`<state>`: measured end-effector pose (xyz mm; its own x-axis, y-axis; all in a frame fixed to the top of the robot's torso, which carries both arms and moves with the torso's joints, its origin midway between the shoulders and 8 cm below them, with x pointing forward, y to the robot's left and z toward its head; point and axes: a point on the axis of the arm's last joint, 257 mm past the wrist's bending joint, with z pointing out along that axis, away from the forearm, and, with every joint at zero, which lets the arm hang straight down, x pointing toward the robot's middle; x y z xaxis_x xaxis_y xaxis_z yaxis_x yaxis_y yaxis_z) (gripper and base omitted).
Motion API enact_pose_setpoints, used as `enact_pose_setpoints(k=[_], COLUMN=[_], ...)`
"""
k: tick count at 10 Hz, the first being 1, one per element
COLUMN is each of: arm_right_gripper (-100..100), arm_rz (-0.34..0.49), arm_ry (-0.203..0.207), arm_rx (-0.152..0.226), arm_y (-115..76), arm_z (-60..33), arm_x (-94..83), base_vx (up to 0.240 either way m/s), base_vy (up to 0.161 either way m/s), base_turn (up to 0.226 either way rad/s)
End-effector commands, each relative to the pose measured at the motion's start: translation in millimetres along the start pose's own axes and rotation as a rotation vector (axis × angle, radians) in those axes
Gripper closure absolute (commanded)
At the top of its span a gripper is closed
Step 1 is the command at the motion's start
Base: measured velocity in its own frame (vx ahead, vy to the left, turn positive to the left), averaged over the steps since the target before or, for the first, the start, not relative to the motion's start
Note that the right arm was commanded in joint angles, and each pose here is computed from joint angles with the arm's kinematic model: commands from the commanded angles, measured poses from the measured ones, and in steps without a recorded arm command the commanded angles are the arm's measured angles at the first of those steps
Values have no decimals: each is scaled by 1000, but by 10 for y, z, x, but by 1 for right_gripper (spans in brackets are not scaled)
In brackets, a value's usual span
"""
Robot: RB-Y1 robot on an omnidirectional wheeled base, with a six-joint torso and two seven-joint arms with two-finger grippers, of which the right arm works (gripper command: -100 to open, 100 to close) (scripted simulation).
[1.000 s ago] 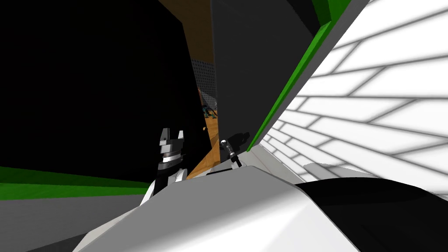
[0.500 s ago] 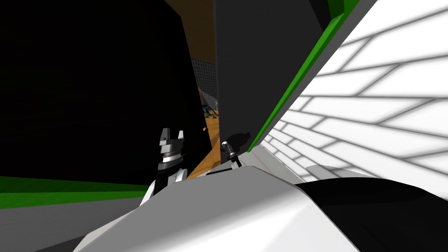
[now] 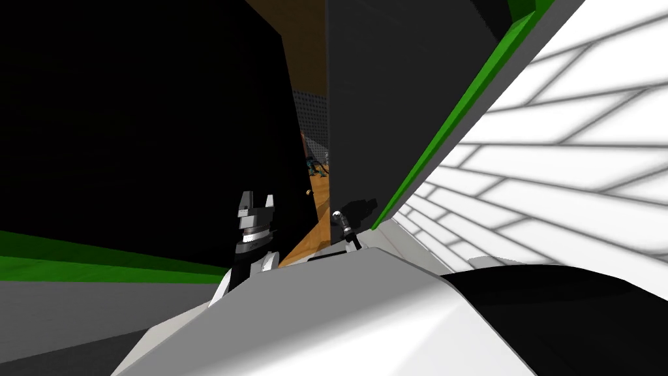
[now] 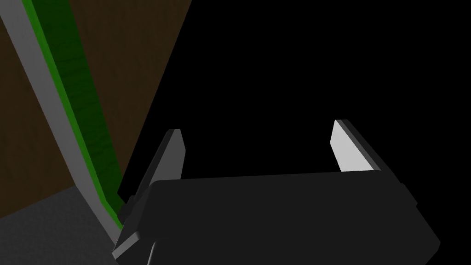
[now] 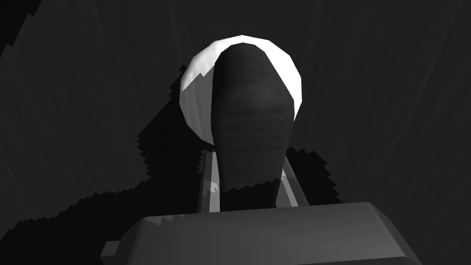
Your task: Push the door open
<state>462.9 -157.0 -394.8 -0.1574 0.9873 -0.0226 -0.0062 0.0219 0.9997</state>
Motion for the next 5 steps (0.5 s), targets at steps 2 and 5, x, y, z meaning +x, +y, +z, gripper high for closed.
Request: enact_pose_setpoints(k=[2,5], arm_right_gripper=[100,100], arm_rz=[-10,-19], arm_ry=[-61,-141], arm_rx=[-29,-25], arm_y=[87,57], arm_z=[51,13], arm_x=[-259,-547], base_vx=[66,59], base_vy=[-10,-20], base_turn=[151,166])
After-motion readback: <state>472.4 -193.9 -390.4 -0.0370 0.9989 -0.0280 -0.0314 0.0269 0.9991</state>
